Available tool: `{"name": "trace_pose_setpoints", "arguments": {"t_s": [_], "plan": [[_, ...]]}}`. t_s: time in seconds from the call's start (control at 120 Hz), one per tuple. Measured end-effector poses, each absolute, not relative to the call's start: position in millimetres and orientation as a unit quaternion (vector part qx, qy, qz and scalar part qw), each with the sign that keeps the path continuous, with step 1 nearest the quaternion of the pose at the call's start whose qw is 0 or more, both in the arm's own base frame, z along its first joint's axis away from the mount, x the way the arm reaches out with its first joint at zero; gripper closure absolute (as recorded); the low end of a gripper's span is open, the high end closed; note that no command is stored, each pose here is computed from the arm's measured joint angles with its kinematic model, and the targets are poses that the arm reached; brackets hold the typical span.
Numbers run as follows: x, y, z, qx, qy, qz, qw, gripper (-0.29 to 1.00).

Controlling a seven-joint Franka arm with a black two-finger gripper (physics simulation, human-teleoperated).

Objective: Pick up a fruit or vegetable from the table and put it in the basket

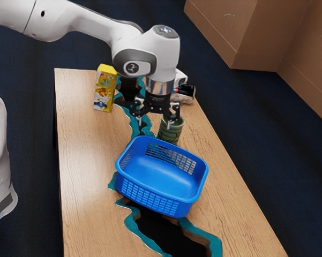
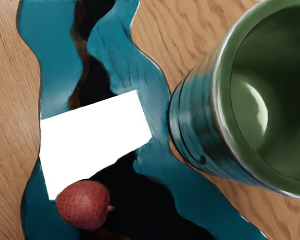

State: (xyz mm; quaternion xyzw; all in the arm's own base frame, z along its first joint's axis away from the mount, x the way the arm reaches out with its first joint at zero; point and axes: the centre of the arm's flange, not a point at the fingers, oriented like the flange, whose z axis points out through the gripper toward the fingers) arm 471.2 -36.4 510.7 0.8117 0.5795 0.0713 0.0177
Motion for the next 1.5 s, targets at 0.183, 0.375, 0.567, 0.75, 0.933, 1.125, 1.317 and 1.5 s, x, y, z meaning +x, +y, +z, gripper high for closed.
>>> {"name": "trace_pose_setpoints", "arguments": {"t_s": [0.183, 0.375, 0.567, 0.75, 0.933, 1.125, 1.317, 1.5], "plan": [[472.2, -35.6, 507.5, 0.816, 0.572, 0.076, 0.021, 0.0], [471.5, -36.9, 503.2, 0.825, 0.56, 0.079, 0.022, 0.0], [473.8, -39.0, 503.7, 0.831, 0.55, 0.086, 0.027, 0.0], [474.7, -39.3, 505.8, 0.833, 0.546, 0.088, 0.034, 0.0], [470.6, -39.3, 492.6, 0.835, 0.544, 0.078, 0.033, 0.0], [467.7, -36.9, 476.7, 0.837, 0.542, 0.075, 0.033, 0.0], [463.7, -33.5, 461.5, 0.837, 0.541, 0.073, 0.032, 0.0], [458.4, -19.7, 451.6, 0.832, 0.549, 0.069, 0.032, 0.0]]}}
